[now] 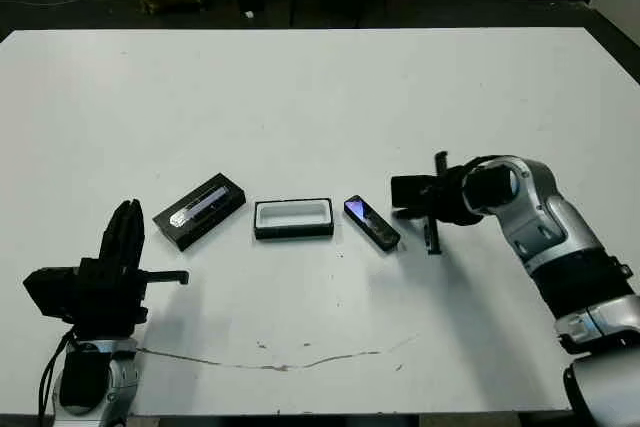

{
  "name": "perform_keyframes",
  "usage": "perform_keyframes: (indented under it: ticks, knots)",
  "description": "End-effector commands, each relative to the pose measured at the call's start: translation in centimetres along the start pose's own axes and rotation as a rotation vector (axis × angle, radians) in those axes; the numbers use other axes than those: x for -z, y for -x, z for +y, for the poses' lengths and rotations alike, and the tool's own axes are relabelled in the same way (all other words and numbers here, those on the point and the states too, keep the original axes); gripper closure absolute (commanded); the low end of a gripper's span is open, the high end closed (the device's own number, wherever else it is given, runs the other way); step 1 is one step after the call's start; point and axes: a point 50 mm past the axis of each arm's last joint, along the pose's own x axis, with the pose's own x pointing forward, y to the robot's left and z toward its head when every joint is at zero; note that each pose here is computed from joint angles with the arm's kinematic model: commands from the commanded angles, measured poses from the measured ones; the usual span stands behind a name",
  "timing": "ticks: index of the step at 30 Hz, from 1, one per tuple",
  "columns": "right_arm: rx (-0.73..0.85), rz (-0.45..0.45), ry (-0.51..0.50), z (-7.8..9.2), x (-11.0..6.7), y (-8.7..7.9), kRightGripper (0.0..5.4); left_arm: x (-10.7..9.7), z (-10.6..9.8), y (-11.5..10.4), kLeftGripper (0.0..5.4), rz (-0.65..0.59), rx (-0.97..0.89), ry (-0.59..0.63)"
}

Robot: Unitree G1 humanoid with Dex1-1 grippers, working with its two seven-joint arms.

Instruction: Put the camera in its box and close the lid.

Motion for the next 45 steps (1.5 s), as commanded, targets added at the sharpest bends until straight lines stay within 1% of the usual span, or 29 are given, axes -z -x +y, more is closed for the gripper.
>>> perform_keyframes:
  ticks: [1,3,5,6,8,11,12,13,16,17,18,19,21,23,25,27,29,31,34,36,40,45]
  knots:
    - [0.116,0.082,-0.05,-0.2,1.8,0.6,5.39,0.5,0.2,0.3,5.4,0.034,-0.002,-0.006]
    - [0.173,0.098,-0.065,-0.6,2.0,1.0,5.39,0.5,0.2,0.3,5.4,0.028,0.003,-0.004]
    - [0.244,0.061,-0.093,-0.9,1.7,1.8,5.39,0.6,0.2,0.3,5.4,0.029,0.007,0.009]
    - [0.283,0.026,-0.111,-1.1,1.3,2.4,5.39,0.6,0.2,0.3,5.4,0.028,0.009,0.007]
    - [0.35,-0.076,-0.154,-1.2,0.4,3.5,5.39,0.6,0.1,0.2,5.4,0.03,0.008,0.006]
    - [0.42,-0.256,-0.236,-1.2,-1.1,5.5,5.39,0.6,0.1,0.2,5.4,0.027,0.009,0.013]
    - [0.431,-0.337,-0.296,-1.0,-1.8,6.2,5.39,0.6,0.1,0.2,5.4,0.025,0.01,0.013]
    - [0.433,-0.399,-0.349,-0.8,-2.2,6.8,5.39,0.6,0.1,0.2,5.4,0.025,0.011,0.013]
    - [0.399,-0.613,-0.607,0.8,-3.4,8.0,5.39,0.6,0.0,0.2,5.4,0.032,0.012,0.008]
    - [0.384,-0.663,-0.677,1.4,-3.7,8.3,5.39,0.6,0.0,0.2,5.4,0.036,0.012,0.009]
    - [0.374,-0.688,-0.724,1.8,-3.9,8.5,5.39,0.6,0.0,0.3,5.4,0.038,0.012,0.01]
    - [0.359,-0.711,-0.791,2.4,-4.1,8.6,5.39,0.6,0.0,0.3,5.4,0.039,0.012,0.011]
    - [0.351,-0.716,-0.893,3.6,-4.3,8.7,5.39,0.5,0.0,0.3,5.4,0.039,0.013,0.013]
    - [0.35,-0.689,-0.971,4.7,-4.4,8.5,5.39,0.5,0.1,0.3,5.4,0.04,0.014,0.013]
    - [0.367,-0.626,-1.025,5.7,-4.1,7.9,5.39,0.5,0.1,0.3,5.4,0.039,0.018,0.015]
    - [0.377,-0.569,-1.056,6.5,-3.8,7.1,5.39,0.4,0.1,0.3,5.4,0.037,0.019,0.017]
    - [0.387,-0.524,-1.046,7.1,-3.6,6.5,5.39,0.3,0.1,0.3,5.4,0.034,0.018,0.011]
    - [0.397,-0.478,-0.983,7.6,-3.6,6.0,5.39,0.3,0.1,0.3,5.4,0.033,0.02,0.008]
    - [0.387,-0.432,-0.858,7.9,-3.9,5.8,5.03,0.4,0.1,0.4,5.4,0.035,0.02,0.01]
    - [0.379,-0.425,-0.803,8.0,-4.0,5.7,4.6,0.5,0.1,0.4,5.4,0.035,0.019,0.007]
    - [0.336,-0.435,-0.762,8.2,-4.1,5.5,3.69,0.5,0.2,0.4,5.4,0.041,0.018,0.009]
    - [0.289,-0.45,-0.793,8.6,-4.4,5.2,2.61,0.5,0.3,0.4,5.4,0.036,0.021,0.008]
